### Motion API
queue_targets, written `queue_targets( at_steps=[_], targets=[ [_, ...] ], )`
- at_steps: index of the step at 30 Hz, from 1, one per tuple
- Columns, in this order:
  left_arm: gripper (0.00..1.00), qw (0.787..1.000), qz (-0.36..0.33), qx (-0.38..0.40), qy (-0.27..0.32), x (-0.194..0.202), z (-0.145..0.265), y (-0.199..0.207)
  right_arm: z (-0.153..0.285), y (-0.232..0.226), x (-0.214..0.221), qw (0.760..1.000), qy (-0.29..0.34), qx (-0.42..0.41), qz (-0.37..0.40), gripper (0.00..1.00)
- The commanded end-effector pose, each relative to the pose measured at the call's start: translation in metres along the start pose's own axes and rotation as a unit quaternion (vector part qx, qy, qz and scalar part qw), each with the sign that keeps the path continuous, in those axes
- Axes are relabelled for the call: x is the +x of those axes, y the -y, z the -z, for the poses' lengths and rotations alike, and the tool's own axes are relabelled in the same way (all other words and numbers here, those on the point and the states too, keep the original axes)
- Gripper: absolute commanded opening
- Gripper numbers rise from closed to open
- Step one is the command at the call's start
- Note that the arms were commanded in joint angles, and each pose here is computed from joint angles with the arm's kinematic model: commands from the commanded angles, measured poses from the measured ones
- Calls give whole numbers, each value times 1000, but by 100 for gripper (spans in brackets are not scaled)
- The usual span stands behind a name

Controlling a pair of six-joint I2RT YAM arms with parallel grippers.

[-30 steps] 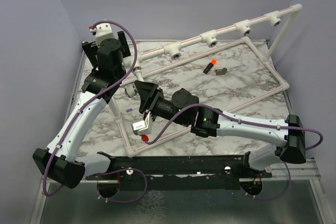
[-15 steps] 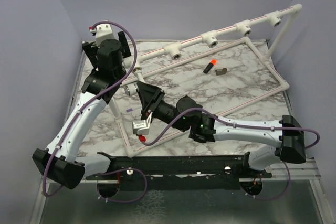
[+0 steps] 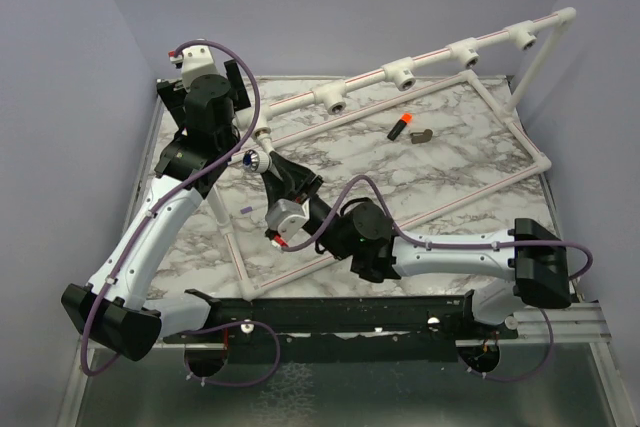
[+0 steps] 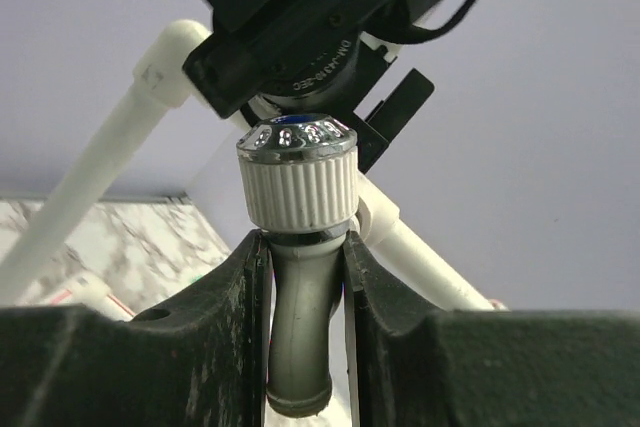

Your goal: Install the water faucets

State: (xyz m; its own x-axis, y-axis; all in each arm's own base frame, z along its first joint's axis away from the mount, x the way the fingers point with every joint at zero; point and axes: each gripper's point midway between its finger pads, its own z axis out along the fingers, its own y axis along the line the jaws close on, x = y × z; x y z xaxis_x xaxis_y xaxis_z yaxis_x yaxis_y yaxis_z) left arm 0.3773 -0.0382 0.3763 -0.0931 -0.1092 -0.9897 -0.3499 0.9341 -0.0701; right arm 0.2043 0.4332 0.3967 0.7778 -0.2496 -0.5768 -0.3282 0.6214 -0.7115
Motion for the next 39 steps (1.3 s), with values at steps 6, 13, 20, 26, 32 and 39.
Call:
queue_targets(
  at_steps=[6,13,20,26,32,39],
  targets=[
    [99,997,-55,3,-62,39,3,-6,8,36,24,917,-63,187,-346,1],
    [99,997,-52,9,-60,38,7,-3,8,32,36,831,-82,247,-491,0],
    [99,997,-58,-1,-46,34,14,-4,8,15,47,715,-120,289,-625,1],
    [99,998,-55,-11,-35,32,20,-6,13,0,58,628,-163,320,-691,1],
    [99,998,-56,-9,-30,30,25,-1,20,-14,63,536,-176,340,-753,0],
    [99,998,-54,-16,-26,31,27,-2,21,-31,62,456,-187,328,-806,1]
  ],
)
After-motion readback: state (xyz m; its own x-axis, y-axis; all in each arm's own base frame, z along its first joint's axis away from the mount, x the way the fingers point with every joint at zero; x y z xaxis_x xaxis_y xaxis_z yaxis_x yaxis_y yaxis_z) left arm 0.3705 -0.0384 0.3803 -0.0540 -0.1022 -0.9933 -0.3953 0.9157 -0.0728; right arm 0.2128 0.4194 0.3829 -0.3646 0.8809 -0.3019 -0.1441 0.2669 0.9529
